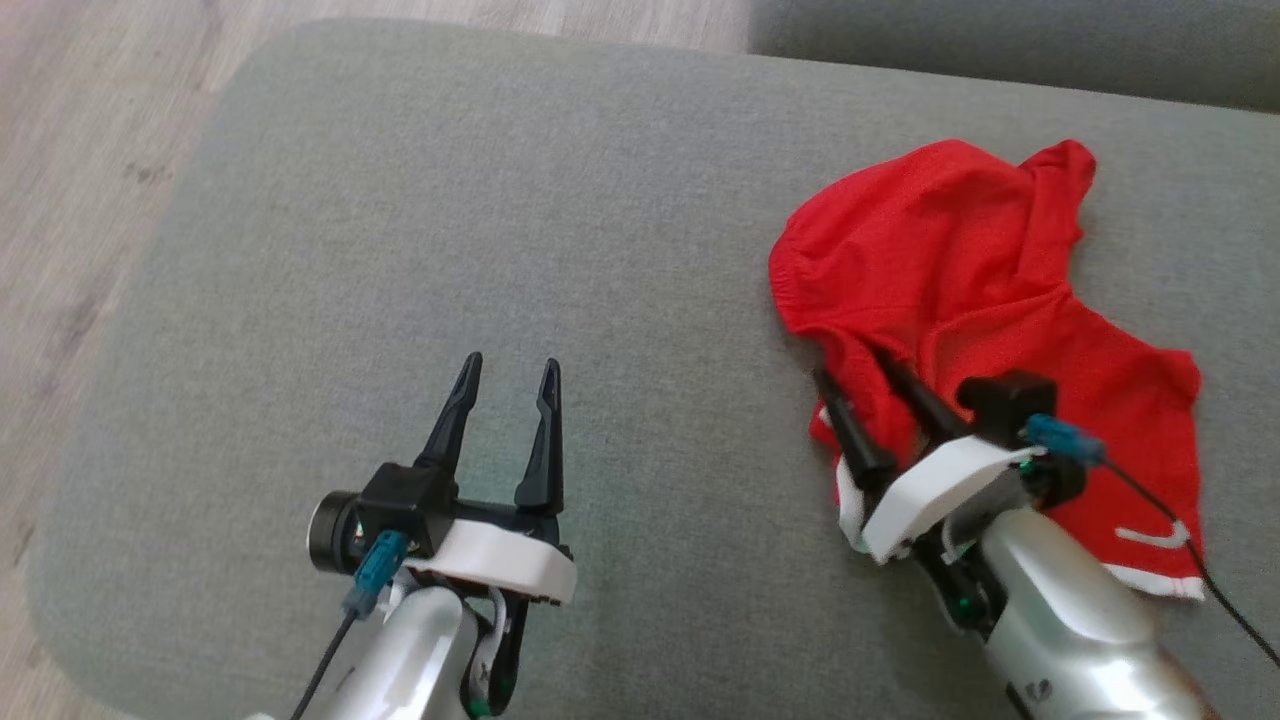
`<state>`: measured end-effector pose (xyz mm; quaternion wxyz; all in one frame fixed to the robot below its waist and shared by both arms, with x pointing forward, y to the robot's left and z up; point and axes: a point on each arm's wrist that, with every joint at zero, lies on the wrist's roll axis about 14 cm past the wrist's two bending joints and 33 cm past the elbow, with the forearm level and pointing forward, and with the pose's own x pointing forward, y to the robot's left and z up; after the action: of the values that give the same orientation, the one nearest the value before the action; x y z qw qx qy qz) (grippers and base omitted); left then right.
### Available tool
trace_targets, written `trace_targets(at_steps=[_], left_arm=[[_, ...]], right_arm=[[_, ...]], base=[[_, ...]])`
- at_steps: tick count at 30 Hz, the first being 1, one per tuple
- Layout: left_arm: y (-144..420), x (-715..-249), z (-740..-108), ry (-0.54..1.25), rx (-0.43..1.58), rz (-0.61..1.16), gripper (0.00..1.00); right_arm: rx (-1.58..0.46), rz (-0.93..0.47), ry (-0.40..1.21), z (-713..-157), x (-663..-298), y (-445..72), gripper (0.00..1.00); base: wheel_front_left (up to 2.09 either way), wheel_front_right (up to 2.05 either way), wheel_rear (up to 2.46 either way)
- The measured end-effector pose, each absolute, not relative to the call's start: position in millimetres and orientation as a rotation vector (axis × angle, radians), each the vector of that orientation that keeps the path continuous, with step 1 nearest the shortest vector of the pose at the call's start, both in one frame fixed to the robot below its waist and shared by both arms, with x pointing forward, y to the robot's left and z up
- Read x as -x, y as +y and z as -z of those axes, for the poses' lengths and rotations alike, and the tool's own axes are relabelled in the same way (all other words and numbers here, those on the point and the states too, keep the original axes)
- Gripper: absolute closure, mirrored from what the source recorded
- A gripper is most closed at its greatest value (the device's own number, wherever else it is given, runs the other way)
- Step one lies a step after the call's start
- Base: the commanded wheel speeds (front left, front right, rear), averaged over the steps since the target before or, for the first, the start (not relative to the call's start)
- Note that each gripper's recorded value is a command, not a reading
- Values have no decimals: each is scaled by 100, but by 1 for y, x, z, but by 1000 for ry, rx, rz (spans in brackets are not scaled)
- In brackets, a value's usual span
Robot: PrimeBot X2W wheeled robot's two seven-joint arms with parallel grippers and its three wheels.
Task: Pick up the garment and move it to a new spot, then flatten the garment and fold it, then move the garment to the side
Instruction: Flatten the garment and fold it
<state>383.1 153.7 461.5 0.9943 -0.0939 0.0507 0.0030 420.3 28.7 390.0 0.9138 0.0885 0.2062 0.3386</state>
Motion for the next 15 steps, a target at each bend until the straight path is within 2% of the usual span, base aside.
trace_targets(at_steps=[7,15], left_arm=[[146,-387,-470,74,186,19,0],[131,-396,-476,57,178,73,0]], right_arm=[[-231,-553,246,-432,-443,-14,0],[-213,-361,209,-429,-424,-85,0]], base=[[0,0,0],[0,0,0]])
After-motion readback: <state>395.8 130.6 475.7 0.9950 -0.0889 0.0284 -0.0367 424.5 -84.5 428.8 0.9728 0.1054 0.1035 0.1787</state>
